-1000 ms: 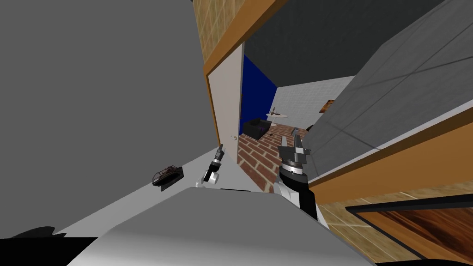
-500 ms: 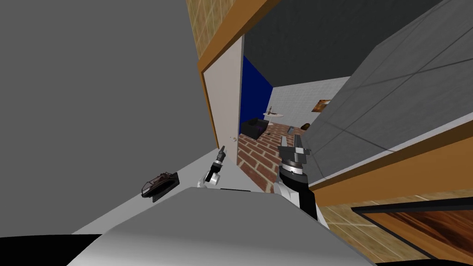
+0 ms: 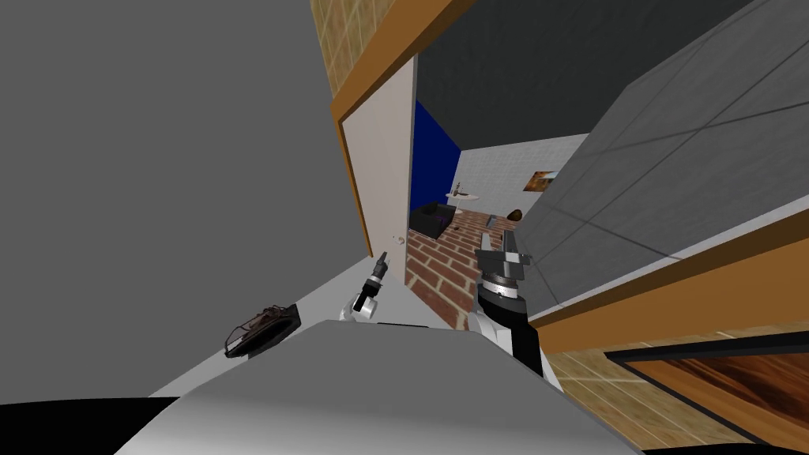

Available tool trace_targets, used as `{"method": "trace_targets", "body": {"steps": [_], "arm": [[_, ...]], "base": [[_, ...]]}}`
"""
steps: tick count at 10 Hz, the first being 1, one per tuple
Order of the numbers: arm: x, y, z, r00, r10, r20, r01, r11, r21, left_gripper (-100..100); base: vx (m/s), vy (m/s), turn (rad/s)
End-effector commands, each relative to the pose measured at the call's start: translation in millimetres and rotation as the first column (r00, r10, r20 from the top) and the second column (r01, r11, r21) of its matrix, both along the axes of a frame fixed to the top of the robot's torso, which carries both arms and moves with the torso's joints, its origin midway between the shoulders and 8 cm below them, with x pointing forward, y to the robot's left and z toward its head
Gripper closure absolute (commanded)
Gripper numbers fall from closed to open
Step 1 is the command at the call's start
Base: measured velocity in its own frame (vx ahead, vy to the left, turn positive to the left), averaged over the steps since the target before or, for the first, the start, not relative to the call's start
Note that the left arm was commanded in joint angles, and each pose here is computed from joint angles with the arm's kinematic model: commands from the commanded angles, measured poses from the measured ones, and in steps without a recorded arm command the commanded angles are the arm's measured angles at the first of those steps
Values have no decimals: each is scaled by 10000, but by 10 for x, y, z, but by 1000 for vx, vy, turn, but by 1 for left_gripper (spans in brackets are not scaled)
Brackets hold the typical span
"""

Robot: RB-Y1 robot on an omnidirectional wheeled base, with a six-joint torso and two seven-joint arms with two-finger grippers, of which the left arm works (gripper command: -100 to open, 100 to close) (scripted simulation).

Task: Push the door open

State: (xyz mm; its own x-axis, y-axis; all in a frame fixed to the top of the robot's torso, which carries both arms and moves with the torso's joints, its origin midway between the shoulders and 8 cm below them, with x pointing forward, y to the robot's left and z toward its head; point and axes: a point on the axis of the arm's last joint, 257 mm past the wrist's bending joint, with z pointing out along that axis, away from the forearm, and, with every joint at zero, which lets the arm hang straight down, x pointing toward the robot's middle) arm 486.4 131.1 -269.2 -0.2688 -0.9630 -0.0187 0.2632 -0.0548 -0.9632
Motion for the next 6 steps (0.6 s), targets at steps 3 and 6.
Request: {"method": "trace_targets", "body": {"steps": [3,6], "arm": [[18,-66,-191,9991,-205,-365,207,9998,58,-100],[18,-119,-329,9973,-360,-647,367,9993,109,-100]], "base": [[75,77,-94],[62,86,-91]]}}
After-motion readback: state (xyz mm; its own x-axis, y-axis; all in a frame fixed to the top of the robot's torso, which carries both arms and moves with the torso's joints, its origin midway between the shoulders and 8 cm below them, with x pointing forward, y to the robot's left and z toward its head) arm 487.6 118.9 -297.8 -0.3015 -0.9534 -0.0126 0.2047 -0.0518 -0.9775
